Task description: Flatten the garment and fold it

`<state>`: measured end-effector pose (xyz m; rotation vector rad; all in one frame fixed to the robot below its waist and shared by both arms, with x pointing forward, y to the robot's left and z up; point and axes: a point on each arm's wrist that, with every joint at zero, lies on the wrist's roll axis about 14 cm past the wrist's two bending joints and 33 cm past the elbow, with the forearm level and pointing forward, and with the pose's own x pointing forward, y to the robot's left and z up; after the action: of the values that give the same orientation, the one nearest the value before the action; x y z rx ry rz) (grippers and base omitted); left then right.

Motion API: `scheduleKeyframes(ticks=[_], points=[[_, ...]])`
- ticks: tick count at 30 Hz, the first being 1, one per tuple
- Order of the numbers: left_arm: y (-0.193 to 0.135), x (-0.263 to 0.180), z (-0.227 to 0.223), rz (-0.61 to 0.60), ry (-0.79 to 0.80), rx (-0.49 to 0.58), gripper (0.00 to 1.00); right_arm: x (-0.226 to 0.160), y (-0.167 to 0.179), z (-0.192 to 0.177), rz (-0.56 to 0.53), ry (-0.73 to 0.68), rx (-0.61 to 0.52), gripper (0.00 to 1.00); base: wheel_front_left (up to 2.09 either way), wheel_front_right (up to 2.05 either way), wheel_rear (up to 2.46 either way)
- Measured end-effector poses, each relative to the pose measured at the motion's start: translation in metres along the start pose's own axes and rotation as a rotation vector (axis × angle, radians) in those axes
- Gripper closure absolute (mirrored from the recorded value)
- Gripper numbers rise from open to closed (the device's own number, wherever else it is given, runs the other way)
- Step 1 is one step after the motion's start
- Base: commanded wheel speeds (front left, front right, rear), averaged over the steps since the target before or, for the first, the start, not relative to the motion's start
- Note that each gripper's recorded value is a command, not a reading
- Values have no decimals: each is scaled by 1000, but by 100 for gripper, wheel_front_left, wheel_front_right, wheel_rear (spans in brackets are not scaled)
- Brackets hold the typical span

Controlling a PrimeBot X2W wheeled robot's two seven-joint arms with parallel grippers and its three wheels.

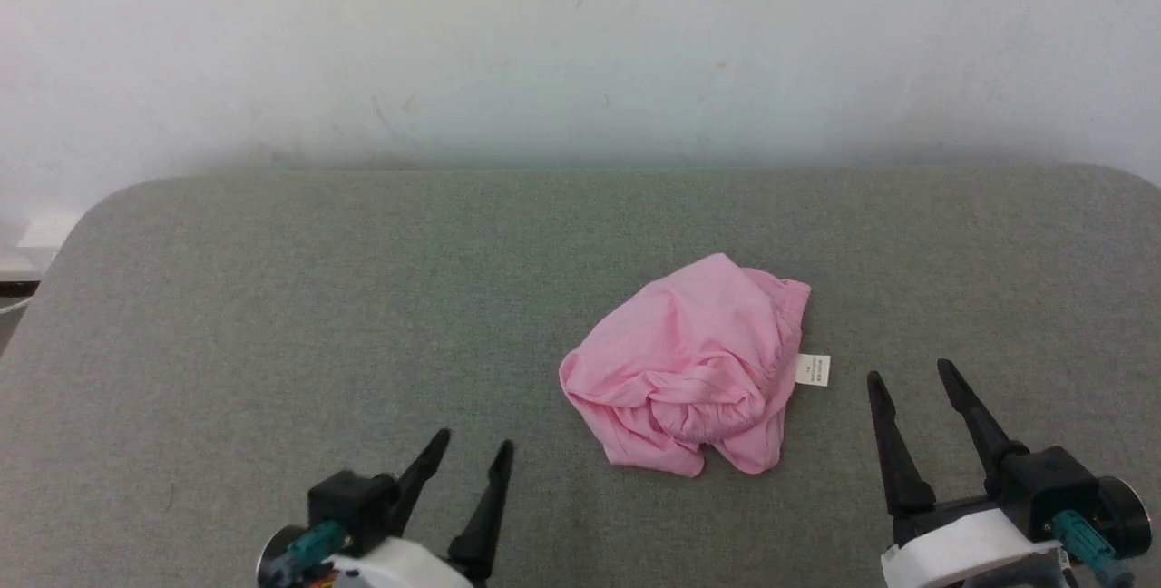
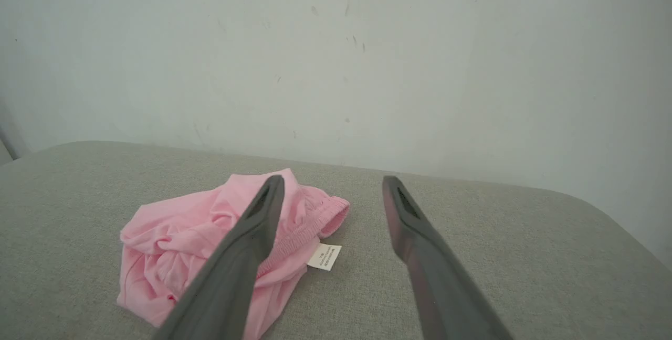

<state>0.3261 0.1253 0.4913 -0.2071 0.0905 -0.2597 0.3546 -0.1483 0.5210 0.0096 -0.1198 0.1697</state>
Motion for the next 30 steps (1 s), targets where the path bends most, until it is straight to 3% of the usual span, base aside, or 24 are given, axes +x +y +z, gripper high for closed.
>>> scheduleKeyframes(ticks=[14, 19, 28, 30], points=[[-103, 67, -24, -408, 444, 159, 0, 9, -24, -25, -69, 73, -1, 0, 0, 0, 0], [-118, 97, -21, -473, 488, 223, 0, 11, -36, -35, -104, 100, -3, 0, 0, 0, 0], [-122, 115, -76, -524, 667, 273, 0, 2, -59, -57, -177, 172, 5, 0, 0, 0, 0], [-126, 116, -84, -547, 681, 276, 100, 0, -62, -61, -190, 182, 7, 0, 0, 0, 0]])
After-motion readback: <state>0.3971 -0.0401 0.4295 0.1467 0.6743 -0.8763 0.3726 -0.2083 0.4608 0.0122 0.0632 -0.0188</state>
